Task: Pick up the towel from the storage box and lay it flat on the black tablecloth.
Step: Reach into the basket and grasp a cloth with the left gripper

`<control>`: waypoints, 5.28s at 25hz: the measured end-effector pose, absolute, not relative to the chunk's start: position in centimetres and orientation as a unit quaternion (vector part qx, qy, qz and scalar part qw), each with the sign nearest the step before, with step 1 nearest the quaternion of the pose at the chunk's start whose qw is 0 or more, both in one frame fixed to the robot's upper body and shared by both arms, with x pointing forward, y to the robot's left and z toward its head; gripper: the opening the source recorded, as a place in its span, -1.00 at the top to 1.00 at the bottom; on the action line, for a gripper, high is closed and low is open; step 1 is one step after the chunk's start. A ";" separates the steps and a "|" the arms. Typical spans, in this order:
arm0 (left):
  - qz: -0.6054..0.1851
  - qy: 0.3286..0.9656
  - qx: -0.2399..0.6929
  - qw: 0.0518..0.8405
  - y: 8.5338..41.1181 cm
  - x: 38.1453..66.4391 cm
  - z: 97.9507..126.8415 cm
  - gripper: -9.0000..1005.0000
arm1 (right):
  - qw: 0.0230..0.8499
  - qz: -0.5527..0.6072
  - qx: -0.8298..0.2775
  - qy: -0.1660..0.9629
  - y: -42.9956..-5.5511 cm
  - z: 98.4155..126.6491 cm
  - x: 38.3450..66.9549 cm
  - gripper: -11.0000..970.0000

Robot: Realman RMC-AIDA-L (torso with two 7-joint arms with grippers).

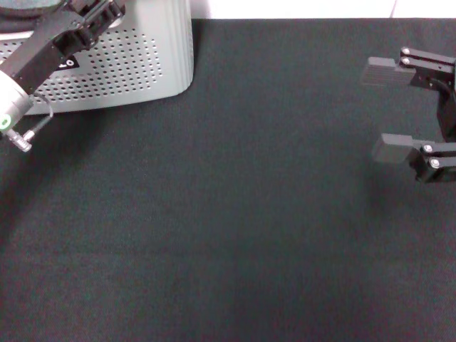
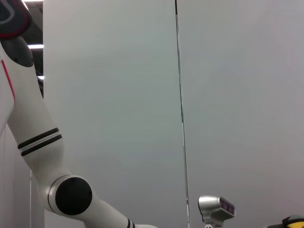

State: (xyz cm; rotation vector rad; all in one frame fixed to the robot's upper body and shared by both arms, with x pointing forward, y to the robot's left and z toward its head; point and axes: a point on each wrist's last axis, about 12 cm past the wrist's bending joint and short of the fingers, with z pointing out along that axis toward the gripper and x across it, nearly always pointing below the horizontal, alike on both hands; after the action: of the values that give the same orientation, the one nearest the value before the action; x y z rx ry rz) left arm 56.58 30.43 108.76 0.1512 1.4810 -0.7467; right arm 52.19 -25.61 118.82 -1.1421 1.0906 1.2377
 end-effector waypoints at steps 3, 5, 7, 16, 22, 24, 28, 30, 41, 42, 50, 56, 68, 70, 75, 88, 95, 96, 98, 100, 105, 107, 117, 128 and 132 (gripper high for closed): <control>-0.318 0.654 0.083 0.681 30.4 56.7 109.0 -0.47 | 0.538 0.520 -0.480 0.459 -25.6 118.8 52.2 -0.61; -0.306 0.647 0.101 0.691 30.4 56.8 109.3 -0.47 | 0.538 0.519 -0.479 0.459 -25.6 118.8 52.2 -0.61; -0.299 0.641 0.113 0.698 30.4 56.7 109.5 -0.47 | 0.539 0.519 -0.479 0.459 -25.6 118.8 52.2 -0.61; -0.188 0.573 0.203 0.771 31.4 54.5 109.8 -0.47 | 0.538 0.519 -0.477 0.461 -25.7 118.8 52.2 -0.61; -0.101 0.530 0.265 0.799 31.3 53.5 109.7 -0.47 | 0.539 0.518 -0.478 0.461 -25.7 118.8 52.2 -0.61; -0.095 0.528 0.257 0.804 31.3 53.4 109.6 -0.47 | 0.539 0.518 -0.478 0.461 -25.7 118.8 52.3 -0.60; -0.063 0.514 0.272 0.811 31.3 53.4 109.6 -0.47 | 0.542 0.518 -0.477 0.459 -25.8 118.9 52.3 -0.60; -0.050 0.508 0.281 0.813 31.3 53.3 109.6 -0.47 | 0.543 0.518 -0.476 0.459 -25.8 118.9 52.3 -0.60; 0.135 0.417 0.377 0.816 30.5 53.8 110.0 -0.47 | 0.546 0.515 -0.475 0.459 -25.8 118.8 52.4 -0.60; 0.152 0.408 0.385 0.814 30.4 54.1 110.1 -0.47 | 0.547 0.515 -0.474 0.459 -25.8 118.8 52.4 -0.60; 0.245 0.396 0.453 0.761 29.6 55.2 109.1 -0.46 | 0.547 0.515 -0.474 0.460 -25.8 118.8 52.4 -0.60; 0.311 0.384 0.480 0.725 28.7 56.1 108.2 -0.46 | 0.549 0.514 -0.473 0.459 -25.8 118.8 52.4 -0.60; 0.347 0.385 0.484 0.704 29.8 54.7 107.3 -0.46 | 0.557 0.510 -0.465 0.462 -26.4 118.7 52.3 -0.60; 0.345 0.385 0.480 0.708 30.0 54.0 107.0 -0.46 | 0.557 0.510 -0.465 0.462 -26.4 118.7 52.3 -0.60; 0.324 0.400 0.479 0.711 29.5 52.8 105.8 -0.46 | 0.557 0.510 -0.466 0.462 -26.3 118.8 52.3 -0.59; 0.255 0.457 0.459 0.718 27.6 53.6 104.7 -0.42 | 0.557 0.510 -0.465 0.463 -26.4 118.7 52.2 -0.59; 0.240 0.467 0.441 0.728 27.6 54.1 105.1 -0.34 | 0.557 0.511 -0.463 0.463 -26.4 118.6 52.2 -0.59; 0.238 0.468 0.438 0.730 27.5 54.2 105.2 -0.33 | 0.557 0.511 -0.463 0.463 -26.4 118.6 52.2 -0.59; 0.234 0.471 0.435 0.731 27.4 54.3 105.2 -0.30 | 0.556 0.511 -0.464 0.463 -26.4 118.6 52.1 -0.59; 0.231 0.475 0.435 0.729 27.4 54.4 105.1 -0.26 | 0.556 0.511 -0.464 0.463 -26.4 118.6 52.1 -0.59; 0.226 0.479 0.434 0.729 27.2 54.6 105.1 -0.21 | 0.556 0.512 -0.463 0.462 -26.4 118.6 52.1 -0.59; 0.224 0.480 0.433 0.730 27.1 54.7 105.2 -0.19 | 0.556 0.512 -0.463 0.462 -26.4 118.6 52.1 -0.59; 0.216 0.482 0.430 0.732 27.1 54.8 105.3 -0.05 | 0.560 0.522 -0.454 0.456 -26.7 118.4 51.7 -0.59; 0.203 0.489 0.420 0.737 27.0 54.9 105.3 0.34 | 0.557 0.529 -0.455 0.451 -26.7 118.4 51.5 -0.58; 0.202 0.489 0.422 0.737 27.0 54.8 105.3 0.43 | 0.556 0.530 -0.454 0.451 -26.7 118.4 51.5 -0.58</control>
State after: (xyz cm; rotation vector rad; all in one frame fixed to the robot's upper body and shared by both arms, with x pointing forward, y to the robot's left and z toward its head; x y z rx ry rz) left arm 54.83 26.97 105.27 0.9267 1.0730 0.4427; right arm 51.47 -26.68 118.39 -1.0711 1.0658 1.2518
